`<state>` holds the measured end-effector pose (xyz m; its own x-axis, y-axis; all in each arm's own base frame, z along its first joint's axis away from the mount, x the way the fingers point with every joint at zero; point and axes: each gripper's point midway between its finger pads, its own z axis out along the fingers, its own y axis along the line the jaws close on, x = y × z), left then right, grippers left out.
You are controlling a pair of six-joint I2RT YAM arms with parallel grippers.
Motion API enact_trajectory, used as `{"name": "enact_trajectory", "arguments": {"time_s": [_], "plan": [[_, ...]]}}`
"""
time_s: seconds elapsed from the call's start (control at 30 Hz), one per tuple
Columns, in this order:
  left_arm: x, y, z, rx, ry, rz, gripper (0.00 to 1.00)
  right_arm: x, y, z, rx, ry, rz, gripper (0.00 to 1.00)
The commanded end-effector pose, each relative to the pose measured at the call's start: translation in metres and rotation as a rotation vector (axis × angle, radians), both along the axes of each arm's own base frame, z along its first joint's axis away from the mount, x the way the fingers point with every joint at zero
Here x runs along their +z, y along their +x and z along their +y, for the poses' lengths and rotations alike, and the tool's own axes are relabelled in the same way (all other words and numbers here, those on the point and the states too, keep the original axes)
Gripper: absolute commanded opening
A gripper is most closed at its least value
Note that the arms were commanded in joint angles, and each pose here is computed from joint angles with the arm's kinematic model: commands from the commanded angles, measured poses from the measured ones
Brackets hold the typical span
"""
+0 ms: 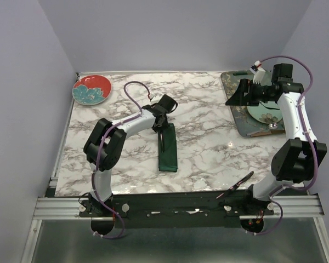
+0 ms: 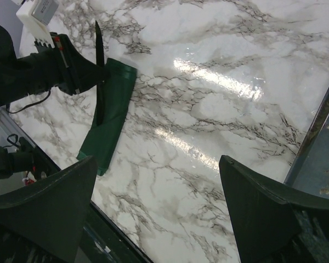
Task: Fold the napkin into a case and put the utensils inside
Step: Insert the knife into the folded napkin.
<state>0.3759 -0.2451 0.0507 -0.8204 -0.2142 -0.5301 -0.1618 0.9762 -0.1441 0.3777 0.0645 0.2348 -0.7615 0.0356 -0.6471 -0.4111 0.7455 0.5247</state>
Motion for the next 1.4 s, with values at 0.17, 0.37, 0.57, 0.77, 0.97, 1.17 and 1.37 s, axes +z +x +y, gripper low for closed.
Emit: {"name": "enact_trajectory", "arguments": {"time_s": [0.17, 0.37, 0.57, 0.77, 0.97, 1.17, 1.37], "plan": [[0.031, -0.004, -0.007, -0.001, -0.092, -0.085, 0.00, 0.000, -0.009, 0.002, 0.025, 0.013, -0.002, 1.00], [0.034, -0.015, -0.009, -0.023, -0.096, -0.084, 0.00, -0.004, -0.012, 0.003, 0.030, 0.017, 0.008, 1.00], [0.026, -0.030, -0.011, -0.030, -0.105, -0.042, 0.00, -0.005, -0.013, 0.003, 0.036, 0.011, 0.003, 1.00], [0.021, -0.048, -0.015, -0.053, -0.109, -0.009, 0.00, -0.010, -0.017, 0.003, 0.041, 0.007, 0.011, 1.00], [0.017, -0.060, -0.015, -0.058, -0.103, 0.012, 0.00, -0.012, -0.019, 0.003, 0.046, 0.004, 0.011, 1.00], [0.011, -0.066, -0.011, -0.048, -0.098, 0.040, 0.00, -0.013, -0.021, 0.004, 0.049, 0.006, 0.011, 1.00], [0.008, -0.071, -0.011, -0.057, -0.098, 0.055, 0.00, -0.016, -0.023, 0.004, 0.046, 0.005, 0.015, 1.00]]}}
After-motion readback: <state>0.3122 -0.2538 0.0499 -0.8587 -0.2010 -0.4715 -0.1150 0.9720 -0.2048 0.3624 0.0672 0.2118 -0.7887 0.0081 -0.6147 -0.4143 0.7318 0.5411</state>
